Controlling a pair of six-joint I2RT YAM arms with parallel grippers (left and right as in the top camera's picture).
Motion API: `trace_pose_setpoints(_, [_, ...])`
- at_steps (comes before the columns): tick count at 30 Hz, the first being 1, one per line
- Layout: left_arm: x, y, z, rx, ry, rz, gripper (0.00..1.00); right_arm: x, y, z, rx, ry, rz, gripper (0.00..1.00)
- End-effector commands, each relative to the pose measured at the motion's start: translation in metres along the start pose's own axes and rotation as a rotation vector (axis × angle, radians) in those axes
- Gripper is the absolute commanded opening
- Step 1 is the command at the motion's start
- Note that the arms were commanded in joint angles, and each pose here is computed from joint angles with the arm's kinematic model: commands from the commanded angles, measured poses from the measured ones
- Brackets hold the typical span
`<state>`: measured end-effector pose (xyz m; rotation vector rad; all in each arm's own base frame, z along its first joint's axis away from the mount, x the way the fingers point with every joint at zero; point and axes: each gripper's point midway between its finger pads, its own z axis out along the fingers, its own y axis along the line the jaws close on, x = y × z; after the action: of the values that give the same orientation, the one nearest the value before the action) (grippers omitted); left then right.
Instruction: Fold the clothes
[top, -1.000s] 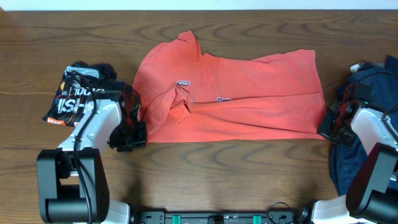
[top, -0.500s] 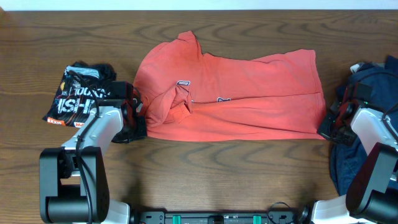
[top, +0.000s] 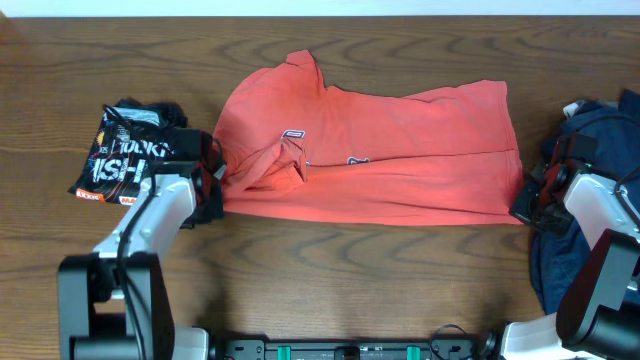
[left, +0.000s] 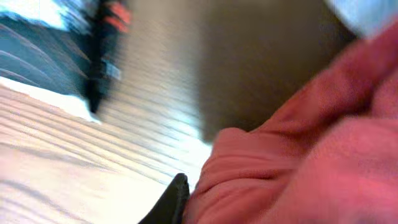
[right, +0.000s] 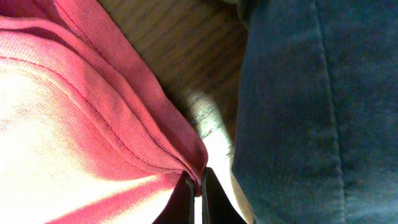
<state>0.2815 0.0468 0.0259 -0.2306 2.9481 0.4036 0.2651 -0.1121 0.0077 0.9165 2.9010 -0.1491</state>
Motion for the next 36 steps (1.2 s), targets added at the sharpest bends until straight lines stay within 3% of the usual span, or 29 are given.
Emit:
trace_pose_setpoints(1, [-0.024, 0.029, -0.016, -0.15, -0.101, 0.005, 0.17, -0.009, -0.006, -0.003, 0.025, -0.024, 0.024, 0.0])
trace_pose_setpoints(7, [-0.045, 0.032, -0.019, -0.167, -0.187, -0.003, 0.17, -0.009, -0.006, -0.003, 0.025, -0.025, 0.023, 0.01])
trace_pose_setpoints(11, [-0.06, 0.031, -0.022, -0.178, -0.235, 0.112, 0.17, -0.009, -0.006, -0.003, 0.025, -0.025, 0.023, 0.01])
trace_pose_setpoints(14, [-0.057, 0.029, -0.026, -0.16, -0.233, 0.1, 0.17, -0.009, -0.006, -0.003, 0.025, -0.024, 0.023, 0.01])
trace_pose_setpoints(25, [-0.013, -0.05, -0.103, 0.443, -0.244, 0.11, 0.17, -0.009, -0.006, -0.003, 0.025, -0.025, 0.024, 0.01])
trace_pose_setpoints(28, [-0.006, -0.051, -0.099, 0.43, -0.229, 0.121, 0.17, -0.009, -0.006, -0.003, 0.025, -0.024, 0.024, 0.01])
trace_pose_setpoints(30, [-0.002, -0.051, -0.09, 0.419, -0.197, 0.122, 0.23, -0.009, -0.006, -0.003, 0.025, -0.024, 0.024, 0.01])
trace_pose_setpoints(36, [0.013, -0.059, -0.055, 0.407, -0.035, 0.11, 0.26, -0.008, -0.006, -0.003, 0.026, -0.02, 0.023, 0.01])
